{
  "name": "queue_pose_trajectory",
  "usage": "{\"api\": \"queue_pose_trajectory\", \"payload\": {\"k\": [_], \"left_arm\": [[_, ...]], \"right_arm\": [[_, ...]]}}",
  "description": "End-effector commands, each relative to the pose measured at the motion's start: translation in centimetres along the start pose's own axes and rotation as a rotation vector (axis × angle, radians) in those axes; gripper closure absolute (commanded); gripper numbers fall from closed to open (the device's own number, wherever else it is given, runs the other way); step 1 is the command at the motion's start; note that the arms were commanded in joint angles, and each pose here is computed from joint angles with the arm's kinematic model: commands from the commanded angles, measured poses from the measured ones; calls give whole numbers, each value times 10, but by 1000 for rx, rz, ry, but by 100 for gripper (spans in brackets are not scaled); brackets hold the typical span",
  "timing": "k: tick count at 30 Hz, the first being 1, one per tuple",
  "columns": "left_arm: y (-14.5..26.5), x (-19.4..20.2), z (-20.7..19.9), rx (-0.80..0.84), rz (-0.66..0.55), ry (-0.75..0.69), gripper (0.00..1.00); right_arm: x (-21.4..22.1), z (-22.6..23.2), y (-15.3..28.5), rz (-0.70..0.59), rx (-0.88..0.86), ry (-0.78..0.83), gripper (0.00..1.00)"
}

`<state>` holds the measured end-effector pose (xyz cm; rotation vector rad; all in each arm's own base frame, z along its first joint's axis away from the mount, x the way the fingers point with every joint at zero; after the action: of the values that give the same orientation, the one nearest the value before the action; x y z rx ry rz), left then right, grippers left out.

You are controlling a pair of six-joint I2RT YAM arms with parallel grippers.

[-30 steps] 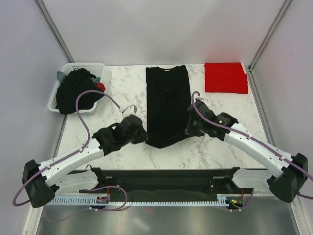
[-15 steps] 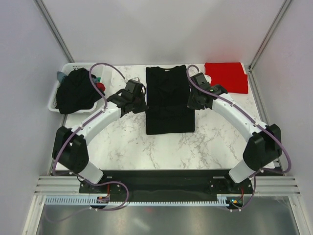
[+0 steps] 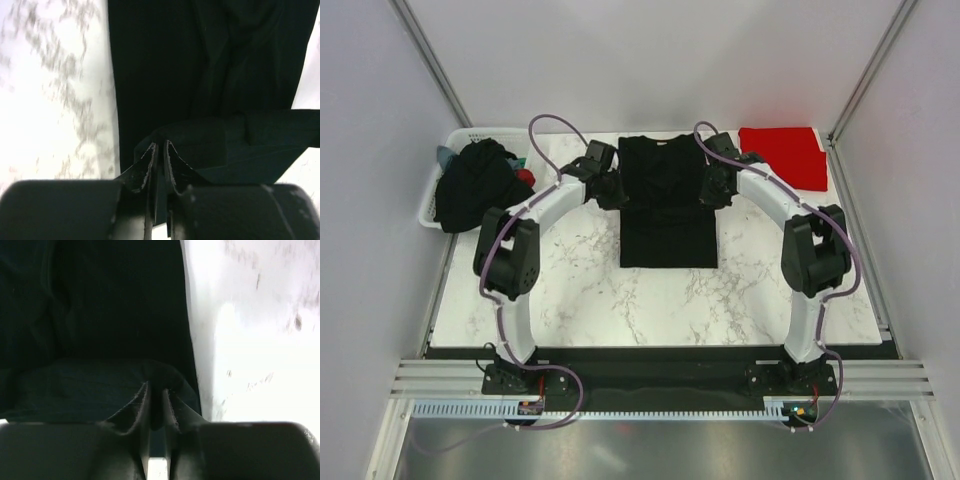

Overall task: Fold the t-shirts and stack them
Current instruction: Fold the tshirt

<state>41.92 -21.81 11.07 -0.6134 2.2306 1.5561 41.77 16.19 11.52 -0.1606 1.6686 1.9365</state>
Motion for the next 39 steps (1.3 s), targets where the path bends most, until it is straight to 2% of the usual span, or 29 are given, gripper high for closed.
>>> {"api": "queue_pose_trajectory", "payload": {"k": [1,2,3,4,5,9,10,11,12,13,14,15,16,18,19,20,21,23,25,30,34,39], "left_arm": [[-25,-34,-2,90,19,-8,74],[-32,-43,8,95,40,26,58],[-32,-41,11,102,96,50,53],[-33,-59,8,107,81,62,50],[-27,-68,12,101,75,71,46],[21,-79,8,85,6,49,37],[22,-65,17,58,30,59,37],[45,-67,13,67,-7,56,37],[50,-59,15,65,-7,62,38],[42,-33,25,55,28,86,38],[64,-32,19,85,-17,84,39],[67,-20,20,102,-13,93,39],[60,9,29,101,9,110,39],[74,30,28,129,-24,111,41],[65,68,42,110,36,138,41],[63,73,39,139,1,125,41],[62,101,49,126,25,133,42],[59,113,46,168,-10,131,43],[55,141,48,182,7,125,43],[45,156,35,262,-44,43,44],[41,158,32,296,-64,35,46],[38,157,33,291,-78,39,46]], "right_arm": [[-34,9,-15,-20,-67,-17,75],[-47,17,-24,-22,-82,-22,42],[-55,20,-24,-20,-95,-28,29],[-58,14,-25,13,-78,-29,24],[-76,24,-17,-16,-102,-25,20],[-75,27,31,-62,-141,3,19],[-81,32,60,-127,-189,2,19],[-59,21,53,-85,-166,2,19],[-51,18,57,-89,-171,4,19],[-41,26,62,-86,-223,14,20],[-21,16,64,-61,-217,17,22],[-10,16,64,-50,-228,12,23],[-1,27,71,-56,-292,30,26],[31,24,56,7,-282,58,28],[45,31,52,30,-283,88,27],[54,32,47,47,-276,104,28],[60,35,43,58,-273,116,29],[69,46,33,78,-268,147,30],[73,57,22,92,-261,178,30],[71,69,-7,104,-206,226,32],[65,76,-32,125,-165,251,32],[50,76,-50,86,-80,293,31]]}}
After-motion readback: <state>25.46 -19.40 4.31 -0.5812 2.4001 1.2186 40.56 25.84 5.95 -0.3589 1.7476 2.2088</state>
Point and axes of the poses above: each gripper's point midway between its finger pads, its own y axis back along the fingers, its own z axis along the line the jaws close on, x = y × z, the point moved 2 cm from there along y, back along the fingers, and after that the axes turned 5 degrees about -y, right-handed, at the moved point
